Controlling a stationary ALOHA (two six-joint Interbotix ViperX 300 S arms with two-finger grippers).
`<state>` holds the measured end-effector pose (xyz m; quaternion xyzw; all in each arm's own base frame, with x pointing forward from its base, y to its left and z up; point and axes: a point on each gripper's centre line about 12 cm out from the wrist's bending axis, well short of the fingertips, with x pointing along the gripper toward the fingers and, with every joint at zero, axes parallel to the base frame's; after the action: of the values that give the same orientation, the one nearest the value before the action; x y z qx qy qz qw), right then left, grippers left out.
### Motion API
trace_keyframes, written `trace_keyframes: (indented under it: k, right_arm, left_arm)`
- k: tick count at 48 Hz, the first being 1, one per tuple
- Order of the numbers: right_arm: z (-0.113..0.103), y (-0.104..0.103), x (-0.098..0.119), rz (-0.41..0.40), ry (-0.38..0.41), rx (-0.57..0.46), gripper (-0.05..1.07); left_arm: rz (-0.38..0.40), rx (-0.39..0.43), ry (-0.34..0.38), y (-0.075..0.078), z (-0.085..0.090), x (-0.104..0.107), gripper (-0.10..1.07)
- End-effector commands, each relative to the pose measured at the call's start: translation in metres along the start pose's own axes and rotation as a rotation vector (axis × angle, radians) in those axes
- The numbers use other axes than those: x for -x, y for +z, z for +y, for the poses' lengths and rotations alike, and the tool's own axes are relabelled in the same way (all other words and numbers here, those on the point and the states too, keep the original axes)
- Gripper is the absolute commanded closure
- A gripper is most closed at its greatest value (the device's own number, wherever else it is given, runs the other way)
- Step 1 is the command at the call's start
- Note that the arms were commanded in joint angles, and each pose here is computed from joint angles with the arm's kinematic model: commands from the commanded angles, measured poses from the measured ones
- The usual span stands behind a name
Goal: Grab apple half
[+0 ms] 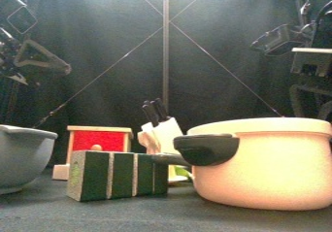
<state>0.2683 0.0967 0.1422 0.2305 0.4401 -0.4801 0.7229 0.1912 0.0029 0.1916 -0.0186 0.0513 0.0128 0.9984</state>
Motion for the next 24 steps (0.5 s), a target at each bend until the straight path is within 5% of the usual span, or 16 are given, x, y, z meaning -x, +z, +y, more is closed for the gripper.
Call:
trace_keyframes:
  k: [1,24]
  right_arm:
    - [-0.007,0.009,0.016,0.029,0.094,-0.043,0.08]
    - [-0.054,-0.008,0.011,0.208,0.319,-0.082,0.05]
  left_arm:
    - [-0.015,0.000,0.000,0.004,0.000,-0.002,0.48]
    - [-0.012,0.002,0.002,0.004,0.000,-0.002,0.48]
